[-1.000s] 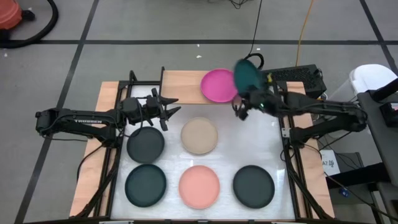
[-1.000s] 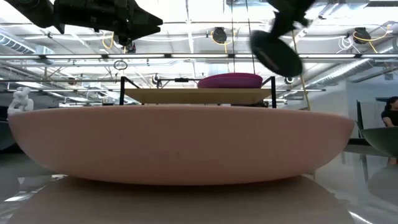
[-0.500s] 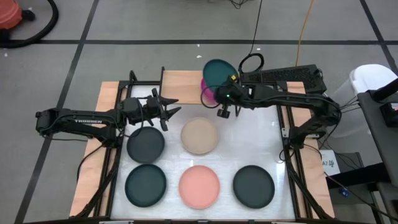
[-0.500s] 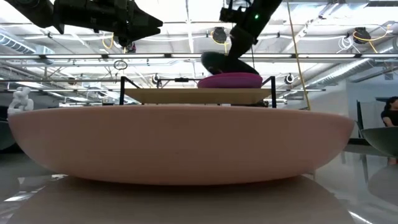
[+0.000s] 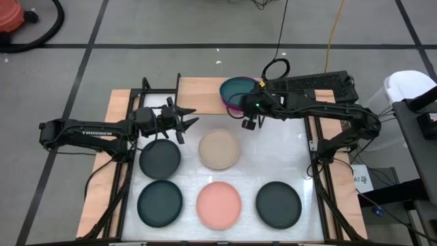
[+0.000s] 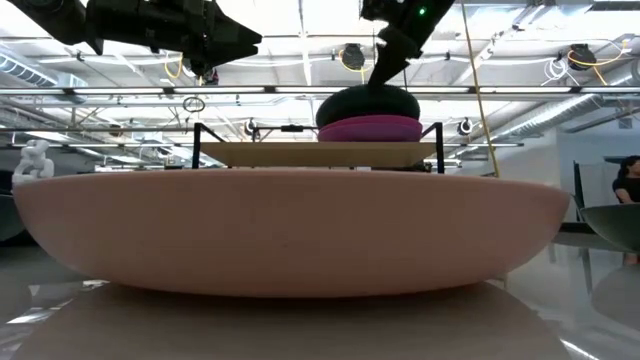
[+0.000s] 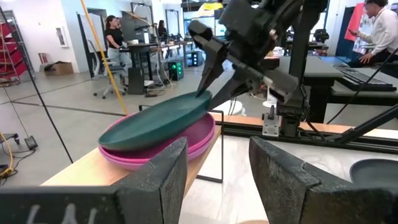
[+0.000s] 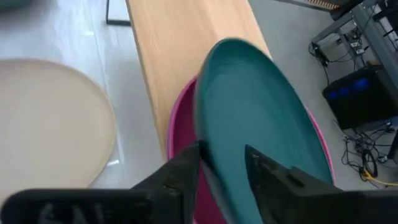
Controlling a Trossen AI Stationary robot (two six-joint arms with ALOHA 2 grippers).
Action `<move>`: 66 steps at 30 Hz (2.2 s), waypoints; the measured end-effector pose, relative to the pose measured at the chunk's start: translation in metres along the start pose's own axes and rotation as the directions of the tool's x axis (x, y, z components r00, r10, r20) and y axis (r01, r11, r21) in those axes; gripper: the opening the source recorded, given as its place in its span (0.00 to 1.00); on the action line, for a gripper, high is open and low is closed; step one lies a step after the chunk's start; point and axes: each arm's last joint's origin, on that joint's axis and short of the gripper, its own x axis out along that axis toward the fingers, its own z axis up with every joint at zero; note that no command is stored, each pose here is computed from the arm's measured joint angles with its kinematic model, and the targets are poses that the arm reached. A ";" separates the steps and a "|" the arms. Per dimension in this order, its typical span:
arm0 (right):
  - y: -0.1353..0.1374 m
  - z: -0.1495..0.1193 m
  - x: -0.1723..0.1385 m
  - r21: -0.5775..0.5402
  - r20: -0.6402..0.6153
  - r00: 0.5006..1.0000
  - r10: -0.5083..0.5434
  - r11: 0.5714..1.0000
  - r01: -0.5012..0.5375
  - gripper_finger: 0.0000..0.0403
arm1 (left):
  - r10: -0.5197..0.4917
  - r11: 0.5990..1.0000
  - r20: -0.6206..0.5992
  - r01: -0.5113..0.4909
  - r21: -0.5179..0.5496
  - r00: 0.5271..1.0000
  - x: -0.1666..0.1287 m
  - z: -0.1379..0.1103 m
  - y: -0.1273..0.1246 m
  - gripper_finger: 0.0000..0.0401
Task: Place and stack plates onto a shelf
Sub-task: Stack the right dark green plate on top of the pink plate on the shelf, then stack the brown plate on top of the dark green plate on the shelf
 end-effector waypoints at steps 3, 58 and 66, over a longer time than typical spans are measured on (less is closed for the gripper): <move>0.000 0.000 -0.010 0.023 0.016 1.000 0.005 1.000 -0.005 0.33 | 0.000 1.000 0.000 0.000 -0.001 1.000 0.000 0.000 0.000 0.44; 0.081 -0.146 -0.055 0.146 0.752 0.658 0.036 0.965 -0.219 0.36 | -0.406 0.812 -0.701 0.584 0.018 0.586 0.074 -0.066 -0.100 0.44; 0.082 -0.145 -0.056 0.123 0.761 0.646 0.061 0.964 -0.236 0.36 | -0.377 0.796 -0.791 0.606 -0.009 0.483 0.081 -0.095 -0.109 0.44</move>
